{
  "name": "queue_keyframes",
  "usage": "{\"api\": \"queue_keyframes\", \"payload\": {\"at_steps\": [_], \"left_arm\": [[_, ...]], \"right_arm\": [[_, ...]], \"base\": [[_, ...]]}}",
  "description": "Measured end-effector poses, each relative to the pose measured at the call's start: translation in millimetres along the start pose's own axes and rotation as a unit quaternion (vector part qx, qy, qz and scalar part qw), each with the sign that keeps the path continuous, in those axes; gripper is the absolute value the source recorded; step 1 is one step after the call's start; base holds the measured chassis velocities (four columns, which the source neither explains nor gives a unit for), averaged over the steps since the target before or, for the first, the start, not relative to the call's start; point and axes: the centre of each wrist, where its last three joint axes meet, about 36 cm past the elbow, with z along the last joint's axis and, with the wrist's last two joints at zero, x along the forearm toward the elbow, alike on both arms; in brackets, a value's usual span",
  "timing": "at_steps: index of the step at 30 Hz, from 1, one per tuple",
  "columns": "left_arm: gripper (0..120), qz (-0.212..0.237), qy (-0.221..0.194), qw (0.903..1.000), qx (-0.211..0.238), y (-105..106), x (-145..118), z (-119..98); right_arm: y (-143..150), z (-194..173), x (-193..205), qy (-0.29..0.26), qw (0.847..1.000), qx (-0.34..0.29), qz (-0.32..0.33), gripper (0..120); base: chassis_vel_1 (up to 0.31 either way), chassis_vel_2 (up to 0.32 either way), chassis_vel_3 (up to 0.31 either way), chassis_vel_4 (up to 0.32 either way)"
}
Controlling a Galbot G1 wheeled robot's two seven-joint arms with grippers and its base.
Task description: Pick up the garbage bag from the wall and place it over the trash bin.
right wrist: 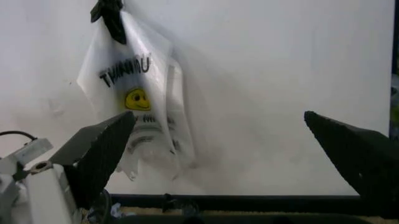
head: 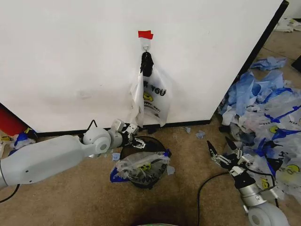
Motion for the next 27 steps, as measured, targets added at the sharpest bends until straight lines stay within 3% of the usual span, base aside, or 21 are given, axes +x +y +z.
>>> {"api": "queue_keyframes", "payload": {"at_steps": [19, 27], "left_arm": [[3, -0.02, 0.002, 0.9998, -0.01, -11, 8, 1], [1, -0.044, 0.01, 0.9989, 0.011, -15, 15, 17]], "right_arm": [[8, 10, 11, 0.002, 1.0, 0.001, -0.001, 100], [10, 6, 10, 0.003, 1.0, 0.001, -0.007, 100]], "base": [[0.0, 0.0, 0.0, 0.0], [0.0, 0.0, 0.0, 0.0]]}}
